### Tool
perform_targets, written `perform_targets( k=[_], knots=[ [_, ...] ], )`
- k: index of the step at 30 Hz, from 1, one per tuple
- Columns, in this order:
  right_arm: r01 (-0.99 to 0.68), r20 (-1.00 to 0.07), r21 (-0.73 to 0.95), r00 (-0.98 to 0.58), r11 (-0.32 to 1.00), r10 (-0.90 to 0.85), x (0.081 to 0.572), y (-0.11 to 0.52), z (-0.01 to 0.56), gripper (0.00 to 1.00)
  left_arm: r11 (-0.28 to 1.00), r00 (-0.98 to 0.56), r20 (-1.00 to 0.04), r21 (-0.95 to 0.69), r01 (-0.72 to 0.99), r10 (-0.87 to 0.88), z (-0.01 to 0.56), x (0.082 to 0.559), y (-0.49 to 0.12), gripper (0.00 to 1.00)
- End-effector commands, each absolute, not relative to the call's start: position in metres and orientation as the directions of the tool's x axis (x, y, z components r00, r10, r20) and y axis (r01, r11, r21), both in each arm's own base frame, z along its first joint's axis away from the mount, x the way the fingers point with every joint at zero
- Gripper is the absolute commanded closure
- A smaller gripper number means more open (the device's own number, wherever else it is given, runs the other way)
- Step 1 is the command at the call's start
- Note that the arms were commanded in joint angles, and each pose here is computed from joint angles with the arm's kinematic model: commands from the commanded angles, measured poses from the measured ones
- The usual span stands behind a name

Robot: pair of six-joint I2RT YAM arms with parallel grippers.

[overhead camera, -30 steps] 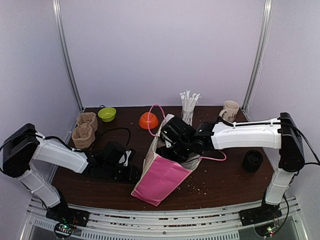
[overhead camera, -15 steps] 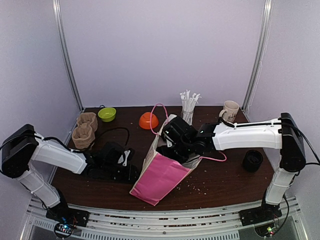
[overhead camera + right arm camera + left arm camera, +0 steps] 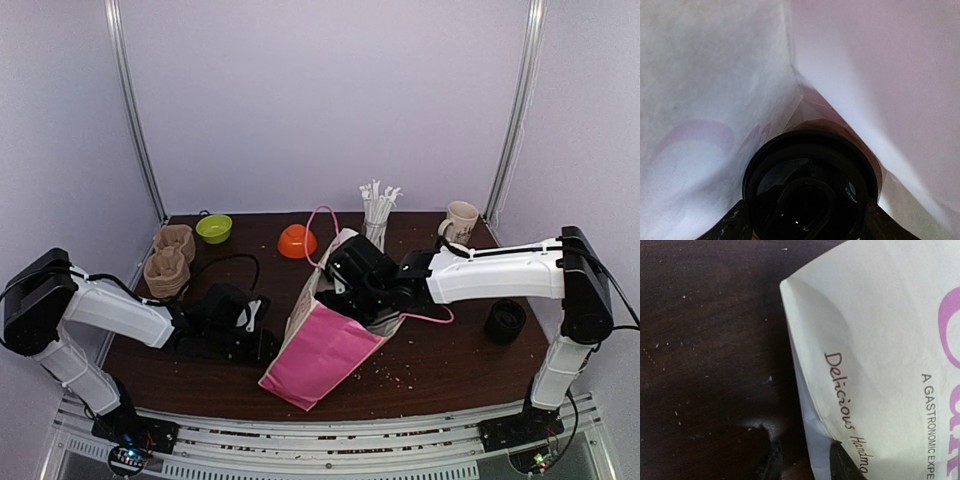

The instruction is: Pack the takeout coffee

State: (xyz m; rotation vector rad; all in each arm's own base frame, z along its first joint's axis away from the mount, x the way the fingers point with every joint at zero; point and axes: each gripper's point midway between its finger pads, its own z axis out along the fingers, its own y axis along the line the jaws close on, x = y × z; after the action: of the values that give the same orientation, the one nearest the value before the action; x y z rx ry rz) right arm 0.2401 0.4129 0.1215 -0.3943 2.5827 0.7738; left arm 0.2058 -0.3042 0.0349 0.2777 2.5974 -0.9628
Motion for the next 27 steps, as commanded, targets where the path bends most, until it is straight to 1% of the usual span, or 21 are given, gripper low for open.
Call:
perform_targets(
  k=[1,8,10,14,16,19,22,24,27],
  knots=[
    [-0.359,-0.354,0.604,-0.921,0.712,-0.164,0.212,0.447,0.128,0.64,0.736,-0.92,-0.378,-0.594,0.326,0.102,0.026,0.198,-0.308,0.64],
    [-0.341,-0.234,0.515,-0.939,0.787,-0.254,0.189,0.432,0.058,0.64,0.732,-0.918,-0.381,-0.594,0.335,0.112,0.027,0.199,-0.31,0.64],
    [-0.336,-0.219,0.501,-0.941,0.797,-0.259,0.186,0.427,0.047,0.64,0.734,-0.915,-0.387,-0.587,0.34,0.114,0.028,0.2,-0.309,0.64],
    [-0.345,-0.21,0.467,-0.938,0.814,-0.277,0.184,0.421,0.036,0.64,0.739,-0.911,-0.397,-0.578,0.347,0.117,0.031,0.202,-0.309,0.64],
    [-0.36,-0.211,0.443,-0.932,0.821,-0.294,0.183,0.417,0.033,0.62,0.741,-0.91,-0.398,-0.575,0.347,0.117,0.032,0.202,-0.309,0.62],
    [-0.378,-0.203,0.405,-0.925,0.833,-0.321,0.181,0.411,0.027,0.58,0.741,-0.907,-0.404,-0.571,0.352,0.119,0.033,0.203,-0.309,0.59],
    [-0.389,-0.19,0.382,-0.921,0.838,-0.341,0.178,0.407,0.022,0.55,0.743,-0.905,-0.409,-0.568,0.355,0.12,0.035,0.204,-0.309,0.54],
    [-0.393,-0.187,0.373,-0.919,0.841,-0.347,0.176,0.404,0.019,0.55,0.745,-0.903,-0.412,-0.565,0.355,0.119,0.037,0.204,-0.308,0.51],
    [-0.399,-0.18,0.36,-0.917,0.844,-0.357,0.174,0.401,0.013,0.55,0.748,-0.901,-0.418,-0.56,0.356,0.116,0.04,0.204,-0.305,0.49]
  ],
)
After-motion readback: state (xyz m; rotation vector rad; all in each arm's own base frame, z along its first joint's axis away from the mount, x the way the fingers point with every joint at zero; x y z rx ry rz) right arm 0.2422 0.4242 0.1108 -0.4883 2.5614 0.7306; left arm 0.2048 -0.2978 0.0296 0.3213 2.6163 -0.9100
